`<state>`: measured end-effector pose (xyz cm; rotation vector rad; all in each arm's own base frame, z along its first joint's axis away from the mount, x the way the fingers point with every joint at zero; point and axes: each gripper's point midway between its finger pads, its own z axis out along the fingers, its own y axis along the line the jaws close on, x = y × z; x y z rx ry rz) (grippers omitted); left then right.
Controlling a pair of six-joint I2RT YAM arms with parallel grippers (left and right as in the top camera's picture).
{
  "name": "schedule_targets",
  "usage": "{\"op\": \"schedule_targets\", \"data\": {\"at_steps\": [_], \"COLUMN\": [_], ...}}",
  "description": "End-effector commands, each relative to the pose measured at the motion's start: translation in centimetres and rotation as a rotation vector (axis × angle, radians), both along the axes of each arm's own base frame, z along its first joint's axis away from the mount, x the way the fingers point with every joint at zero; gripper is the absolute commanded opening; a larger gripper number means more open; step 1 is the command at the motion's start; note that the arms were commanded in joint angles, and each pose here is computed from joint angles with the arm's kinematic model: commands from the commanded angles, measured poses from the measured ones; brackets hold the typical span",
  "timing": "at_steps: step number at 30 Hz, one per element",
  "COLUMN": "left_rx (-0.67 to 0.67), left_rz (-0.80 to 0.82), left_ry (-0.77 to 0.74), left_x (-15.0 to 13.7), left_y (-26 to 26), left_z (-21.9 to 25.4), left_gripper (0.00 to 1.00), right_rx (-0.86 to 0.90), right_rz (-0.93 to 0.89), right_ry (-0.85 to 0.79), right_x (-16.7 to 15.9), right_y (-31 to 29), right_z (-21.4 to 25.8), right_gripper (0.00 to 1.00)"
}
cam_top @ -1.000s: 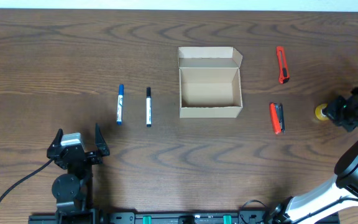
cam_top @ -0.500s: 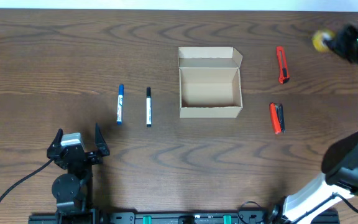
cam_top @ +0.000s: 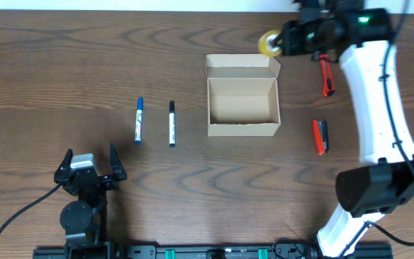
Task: Pack container
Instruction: 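Carry the tape roll into the cardboard box and release it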
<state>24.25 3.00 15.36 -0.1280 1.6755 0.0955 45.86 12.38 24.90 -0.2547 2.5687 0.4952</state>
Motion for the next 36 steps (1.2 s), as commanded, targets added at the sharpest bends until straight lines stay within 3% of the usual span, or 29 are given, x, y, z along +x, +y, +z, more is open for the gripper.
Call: {"op": "schedule_targets", "data": {"at_steps": [1, 7, 21, 34, 36], "left_rx": [-0.015, -0.015, -0.014, -0.015, -0.015], "left_rz": [0.012, 0.012, 0.012, 0.012, 0.012], "left_ry": [0.051, 0.051, 0.050, 0.051, 0.051], "left_x": [-0.1, -0.1, -0.1, -0.1, -0.1], "left_y": [0.2, 0.2, 0.2, 0.2, 0.2], "left_z": [-1.8, -1.8, -1.8, -1.8, -1.8], "left_gripper": [0.95, 0.95, 0.95, 0.95, 0.95], "right_rx": [-0.070, -0.181, -0.225, -0.225, -0.225], "right_rz": [0.051, 0.090, 0.093, 0.096, 0.096], "right_ry": [0.062, 0.184, 0.268, 0.283, 0.280], "right_x": [-1.6, -4.4, -6.7, -7.6, -7.5], "right_y": [1.7, 3.0, 2.2, 2.0, 2.0], "right_z": [-2.9, -9.1, -17.1, -19.5, -19.5], "right_gripper": [0.01, 0.01, 0.01, 0.02, 0.12]}}
